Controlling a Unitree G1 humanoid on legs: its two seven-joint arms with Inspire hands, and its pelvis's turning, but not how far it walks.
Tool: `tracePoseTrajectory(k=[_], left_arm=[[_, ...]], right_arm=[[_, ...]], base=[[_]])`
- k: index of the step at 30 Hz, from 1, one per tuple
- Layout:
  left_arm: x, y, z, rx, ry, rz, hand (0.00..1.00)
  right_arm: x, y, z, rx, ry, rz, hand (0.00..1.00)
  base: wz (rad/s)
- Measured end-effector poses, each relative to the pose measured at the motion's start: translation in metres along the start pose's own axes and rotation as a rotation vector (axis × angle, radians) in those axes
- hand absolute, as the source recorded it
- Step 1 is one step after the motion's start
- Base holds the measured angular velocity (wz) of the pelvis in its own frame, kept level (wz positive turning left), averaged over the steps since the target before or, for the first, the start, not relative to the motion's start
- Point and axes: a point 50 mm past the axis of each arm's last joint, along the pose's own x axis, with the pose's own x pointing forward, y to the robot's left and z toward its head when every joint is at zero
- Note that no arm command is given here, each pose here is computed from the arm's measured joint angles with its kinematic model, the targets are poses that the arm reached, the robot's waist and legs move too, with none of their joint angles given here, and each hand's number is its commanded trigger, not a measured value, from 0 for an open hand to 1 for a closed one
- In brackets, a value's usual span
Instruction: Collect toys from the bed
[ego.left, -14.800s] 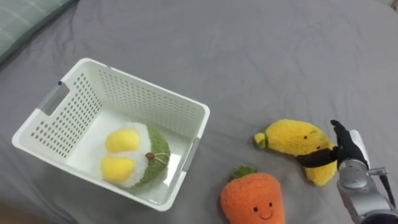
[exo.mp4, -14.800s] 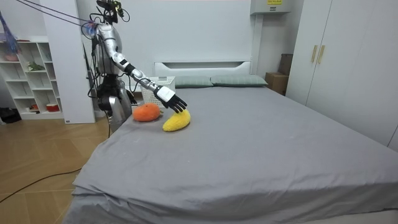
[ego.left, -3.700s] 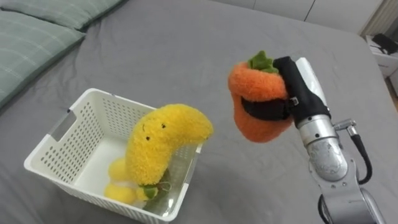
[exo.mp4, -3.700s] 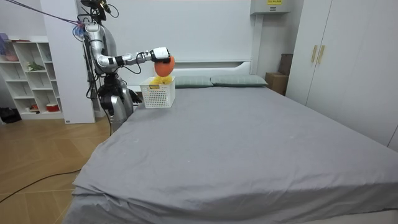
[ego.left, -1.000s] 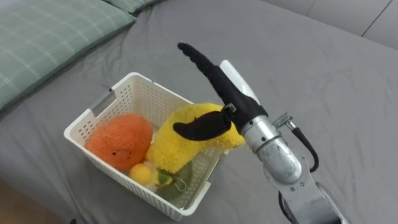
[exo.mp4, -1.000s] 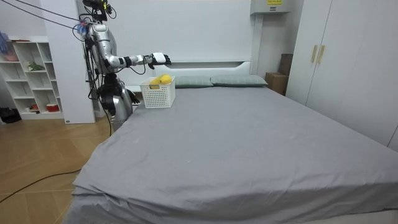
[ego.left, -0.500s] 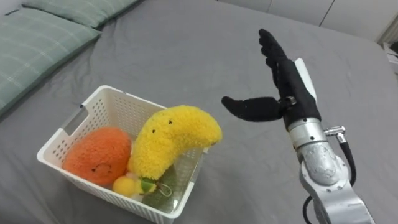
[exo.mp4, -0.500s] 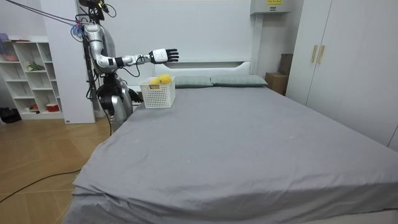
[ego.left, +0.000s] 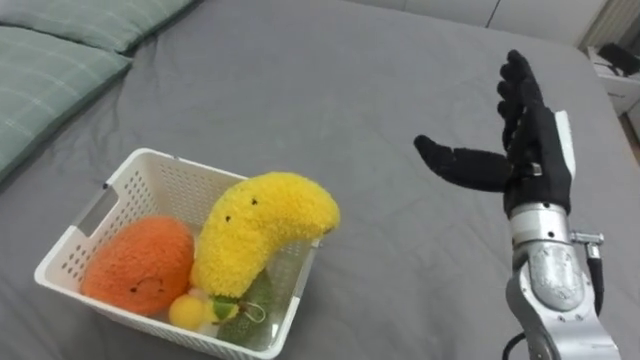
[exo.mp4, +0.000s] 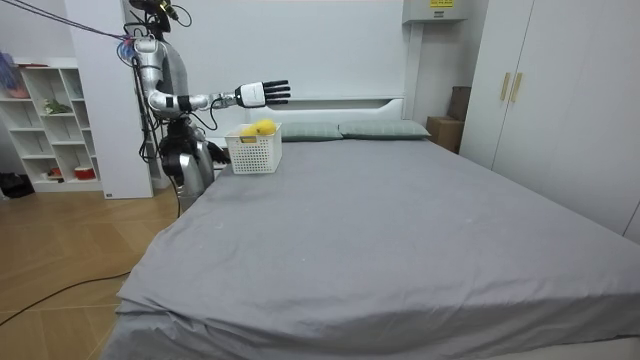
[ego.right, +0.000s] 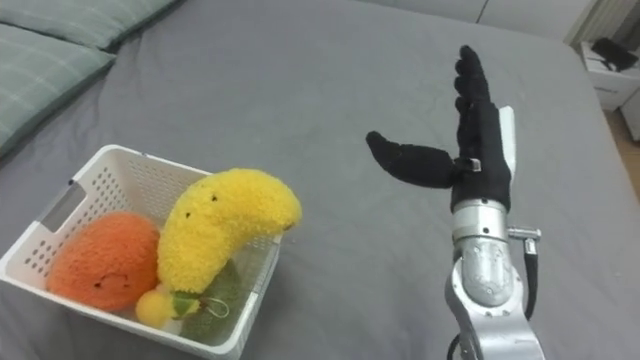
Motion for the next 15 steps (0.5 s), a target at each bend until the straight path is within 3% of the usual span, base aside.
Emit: tracePoseTrajectory(k=[6, 15], left_arm=[[-0.002, -0.004, -0.006, -0.023, 0.030, -0.011, 0.00], [-0.002, -0.003, -0.008, -0.026, 0.040, 0.001, 0.00]], right_arm=[[-0.007, -0.031, -0.038, 0.041, 0.178, -0.158, 0.00], [-0.020, -0.062, -0.060, 0.324, 0.325, -0.392, 0.00]], base=[[-0.09], [-0.08]])
